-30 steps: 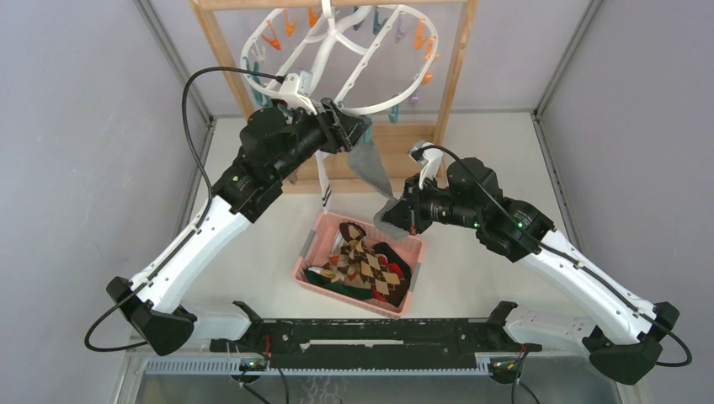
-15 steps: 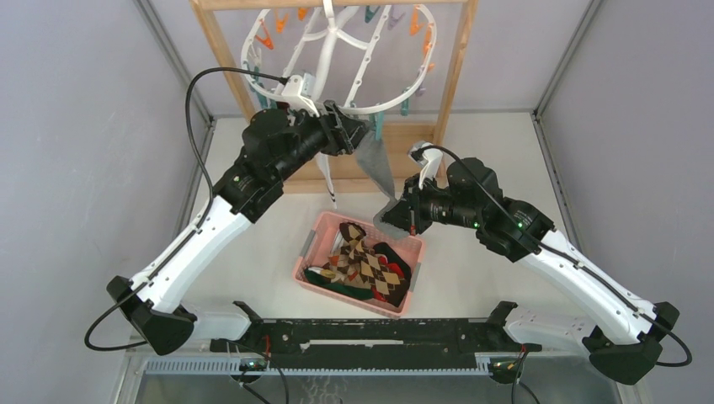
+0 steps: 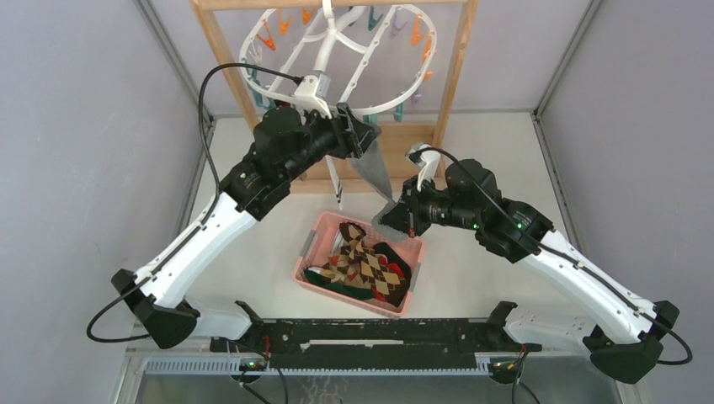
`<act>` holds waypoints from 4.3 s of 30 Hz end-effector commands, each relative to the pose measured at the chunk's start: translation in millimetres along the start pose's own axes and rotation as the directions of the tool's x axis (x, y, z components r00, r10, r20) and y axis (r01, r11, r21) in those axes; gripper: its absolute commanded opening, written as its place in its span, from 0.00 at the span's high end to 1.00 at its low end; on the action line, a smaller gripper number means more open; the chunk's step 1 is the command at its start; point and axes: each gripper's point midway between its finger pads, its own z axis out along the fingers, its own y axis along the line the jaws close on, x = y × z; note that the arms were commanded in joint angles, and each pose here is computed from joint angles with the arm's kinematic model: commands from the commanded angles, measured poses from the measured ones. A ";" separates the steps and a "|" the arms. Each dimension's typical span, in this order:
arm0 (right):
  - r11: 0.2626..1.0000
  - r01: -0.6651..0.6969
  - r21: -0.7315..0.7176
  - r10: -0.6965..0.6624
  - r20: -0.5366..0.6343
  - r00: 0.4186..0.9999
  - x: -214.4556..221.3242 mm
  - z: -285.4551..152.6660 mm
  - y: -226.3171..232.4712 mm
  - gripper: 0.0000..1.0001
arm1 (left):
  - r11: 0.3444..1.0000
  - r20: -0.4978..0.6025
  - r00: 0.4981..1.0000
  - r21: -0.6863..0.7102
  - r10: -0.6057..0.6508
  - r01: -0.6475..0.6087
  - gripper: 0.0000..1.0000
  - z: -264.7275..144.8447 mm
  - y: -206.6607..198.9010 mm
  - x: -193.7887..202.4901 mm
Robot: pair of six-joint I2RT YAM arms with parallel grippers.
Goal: Remove the socks clipped to the hanger
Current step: Remove the sock from the hanger, then place the sock in the bin.
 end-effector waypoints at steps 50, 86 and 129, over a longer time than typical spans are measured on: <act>0.999 0.018 -0.032 -0.019 -0.036 0.999 20.9 2.6 4.2 1.00 | 1.000 0.103 0.995 -0.018 0.006 -0.004 0.78 0.4 -1.2 -42.4; 0.998 0.028 0.052 0.000 -0.478 0.878 153.2 41.9 -34.4 0.60 | 0.997 0.057 0.998 -0.075 0.007 -0.003 0.41 -27.6 14.1 -25.8; 0.949 0.274 0.156 -0.142 -0.565 0.813 152.5 76.0 -66.2 0.44 | 0.970 0.043 0.999 -0.241 -0.034 0.043 0.00 -113.9 41.7 -14.9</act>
